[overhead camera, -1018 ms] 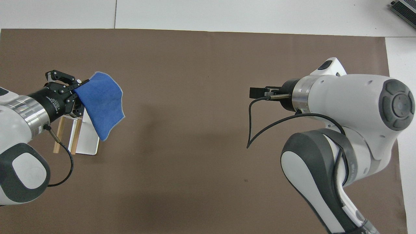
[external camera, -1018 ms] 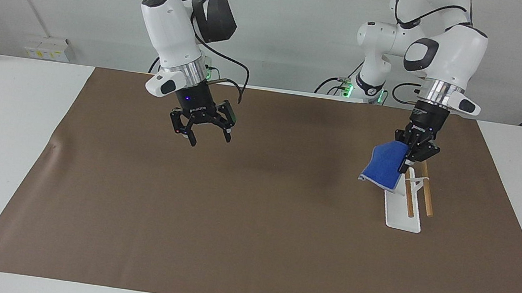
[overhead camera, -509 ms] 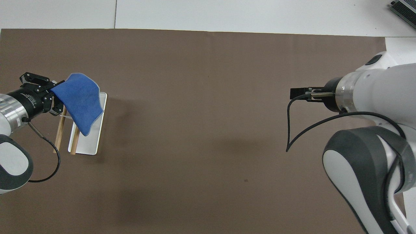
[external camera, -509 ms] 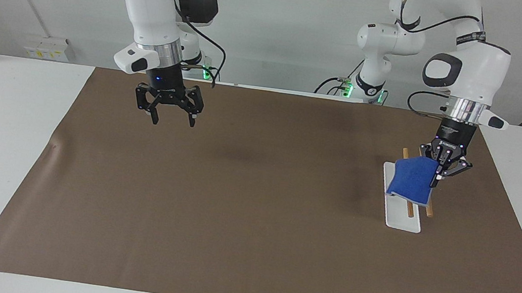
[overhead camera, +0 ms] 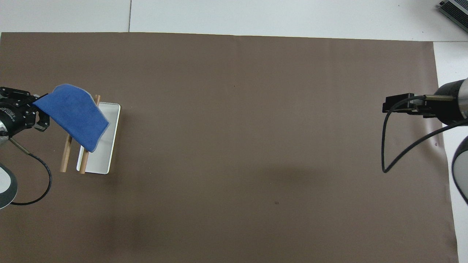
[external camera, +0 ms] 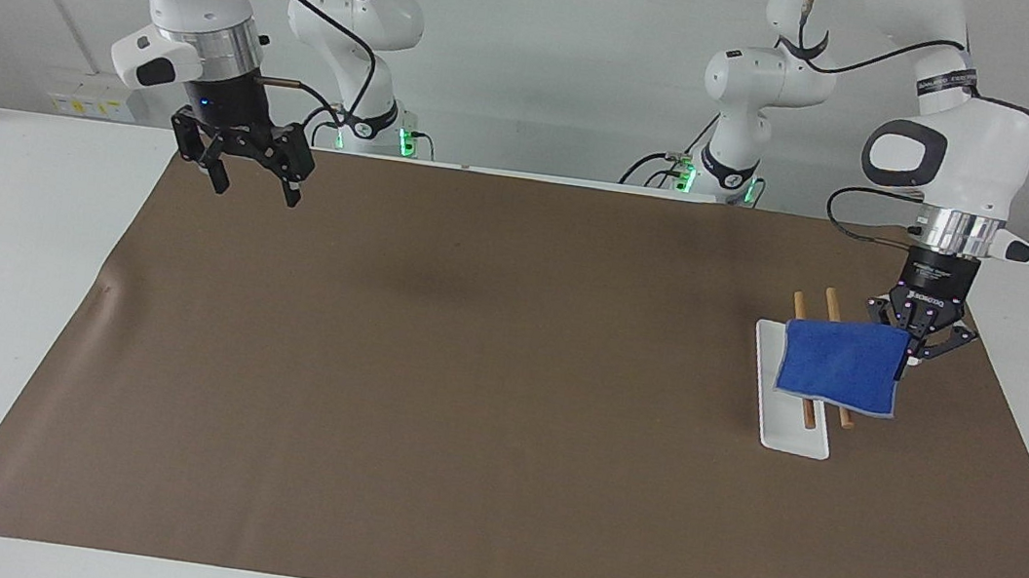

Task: Right arm passes towel to left arm to hang
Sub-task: 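Move the towel over the wooden sticks with the left gripper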

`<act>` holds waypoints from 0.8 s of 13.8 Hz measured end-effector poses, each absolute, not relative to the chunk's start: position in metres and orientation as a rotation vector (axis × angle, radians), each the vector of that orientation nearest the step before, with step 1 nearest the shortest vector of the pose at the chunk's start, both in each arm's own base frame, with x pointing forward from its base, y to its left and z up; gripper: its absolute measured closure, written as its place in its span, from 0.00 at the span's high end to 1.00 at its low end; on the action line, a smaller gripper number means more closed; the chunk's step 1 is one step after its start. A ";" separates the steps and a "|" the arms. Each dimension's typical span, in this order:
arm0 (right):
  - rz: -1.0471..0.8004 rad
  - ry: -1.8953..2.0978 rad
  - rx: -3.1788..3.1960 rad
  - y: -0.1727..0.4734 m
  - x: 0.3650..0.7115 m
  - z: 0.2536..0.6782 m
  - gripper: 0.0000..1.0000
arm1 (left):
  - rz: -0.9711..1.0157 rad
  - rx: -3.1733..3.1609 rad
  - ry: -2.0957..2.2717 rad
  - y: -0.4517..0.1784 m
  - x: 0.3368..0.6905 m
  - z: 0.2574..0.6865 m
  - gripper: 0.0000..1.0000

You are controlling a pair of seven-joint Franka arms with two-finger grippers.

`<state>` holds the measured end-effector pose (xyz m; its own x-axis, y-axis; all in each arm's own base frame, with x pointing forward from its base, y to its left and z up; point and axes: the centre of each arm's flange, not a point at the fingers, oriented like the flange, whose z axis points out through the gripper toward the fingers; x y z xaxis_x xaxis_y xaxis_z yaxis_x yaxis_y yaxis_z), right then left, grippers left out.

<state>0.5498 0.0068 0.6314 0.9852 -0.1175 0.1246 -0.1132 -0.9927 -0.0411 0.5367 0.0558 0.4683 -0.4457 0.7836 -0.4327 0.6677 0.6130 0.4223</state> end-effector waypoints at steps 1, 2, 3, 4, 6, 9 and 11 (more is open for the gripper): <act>-0.161 0.168 -3.109 -0.009 0.544 0.644 1.00 | 0.245 1.117 2.258 0.062 0.535 0.464 0.03; -0.118 0.172 -3.120 -0.024 0.539 0.655 1.00 | 0.233 1.091 2.282 0.066 0.532 0.460 0.03; -0.080 0.183 -3.123 -0.035 0.534 0.662 1.00 | 0.220 1.070 2.305 0.070 0.530 0.454 0.03; -0.056 0.198 -3.124 -0.043 0.532 0.668 1.00 | 0.210 1.059 2.326 0.074 0.527 0.447 0.03; -0.031 0.217 -3.124 -0.049 0.532 0.666 1.00 | 0.194 1.042 2.361 0.080 0.520 0.434 0.03; -0.026 0.210 -3.125 -0.046 0.537 0.649 1.00 | 0.191 1.005 2.396 0.094 0.513 0.426 0.03; -0.020 0.197 -3.126 -0.041 0.538 0.643 1.00 | 0.201 0.949 2.422 0.114 0.509 0.425 0.03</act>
